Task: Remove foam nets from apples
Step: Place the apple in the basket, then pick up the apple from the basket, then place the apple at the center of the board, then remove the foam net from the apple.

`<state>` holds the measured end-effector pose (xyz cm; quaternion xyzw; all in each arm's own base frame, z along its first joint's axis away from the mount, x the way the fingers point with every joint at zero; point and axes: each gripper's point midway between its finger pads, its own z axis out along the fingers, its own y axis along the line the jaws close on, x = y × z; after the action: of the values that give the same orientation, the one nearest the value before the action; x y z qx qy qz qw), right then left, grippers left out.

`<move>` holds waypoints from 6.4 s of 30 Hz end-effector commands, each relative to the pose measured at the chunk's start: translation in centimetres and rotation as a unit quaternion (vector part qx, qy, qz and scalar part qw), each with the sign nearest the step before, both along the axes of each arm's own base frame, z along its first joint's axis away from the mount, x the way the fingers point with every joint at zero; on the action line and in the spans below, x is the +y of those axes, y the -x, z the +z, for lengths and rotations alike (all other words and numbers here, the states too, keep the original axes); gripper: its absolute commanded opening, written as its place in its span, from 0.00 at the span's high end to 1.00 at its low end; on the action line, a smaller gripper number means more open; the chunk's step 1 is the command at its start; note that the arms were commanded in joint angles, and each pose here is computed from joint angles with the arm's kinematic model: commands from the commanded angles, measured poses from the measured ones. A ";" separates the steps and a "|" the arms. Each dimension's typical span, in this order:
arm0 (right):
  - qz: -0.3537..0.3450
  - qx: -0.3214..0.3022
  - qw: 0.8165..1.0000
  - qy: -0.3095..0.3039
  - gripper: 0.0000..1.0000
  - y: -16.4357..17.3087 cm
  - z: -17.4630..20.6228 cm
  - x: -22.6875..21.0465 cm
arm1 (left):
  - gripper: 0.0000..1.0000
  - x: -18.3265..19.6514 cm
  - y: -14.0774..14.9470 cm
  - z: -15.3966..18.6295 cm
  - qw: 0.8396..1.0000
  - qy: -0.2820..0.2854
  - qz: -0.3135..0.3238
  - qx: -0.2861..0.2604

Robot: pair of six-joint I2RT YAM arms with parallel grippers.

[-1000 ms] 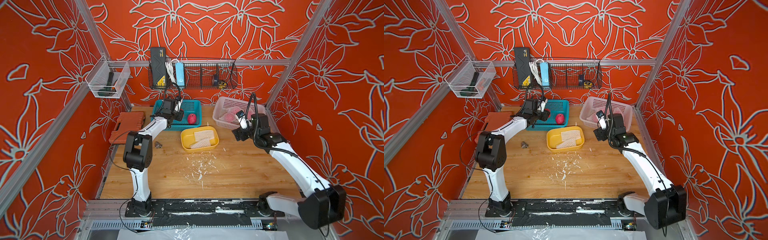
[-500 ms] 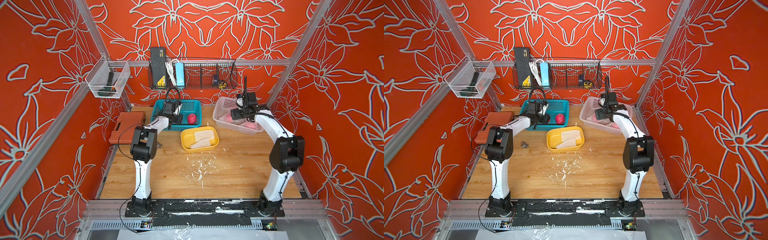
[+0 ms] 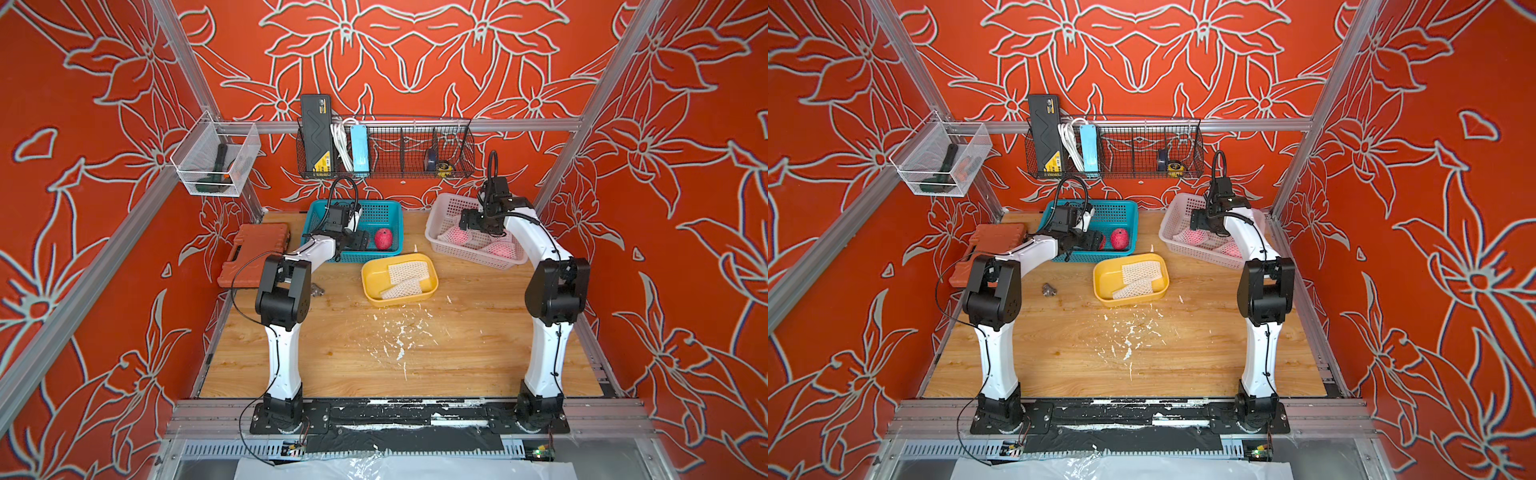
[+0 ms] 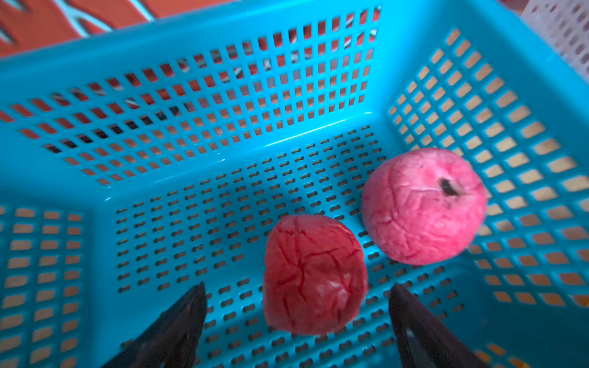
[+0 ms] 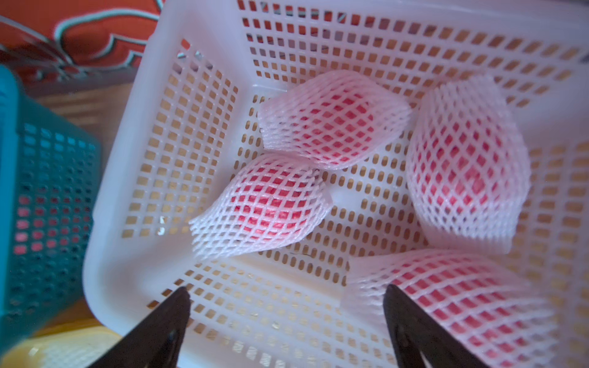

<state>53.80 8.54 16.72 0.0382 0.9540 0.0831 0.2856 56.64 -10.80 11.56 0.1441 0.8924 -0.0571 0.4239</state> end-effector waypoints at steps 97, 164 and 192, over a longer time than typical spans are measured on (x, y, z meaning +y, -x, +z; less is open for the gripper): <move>-0.237 0.079 0.963 -0.103 0.25 22.8 -4.8 7.1 | 0.02 -4.4 22.4 9.0 0.981 0.084 -0.112 -0.132; 0.317 -0.154 0.923 0.152 0.12 24.2 2.2 5.8 | 0.49 -20.2 31.5 -4.1 0.884 0.015 -0.467 -0.022; 0.607 -0.222 0.721 0.250 0.34 30.4 -2.9 7.2 | 0.96 -21.9 30.4 -3.4 0.885 0.037 -0.464 -0.005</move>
<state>24.73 14.58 13.74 -0.5834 0.7295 -0.0143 0.3569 26.88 -32.26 6.31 0.5226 0.7280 -0.2637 0.3569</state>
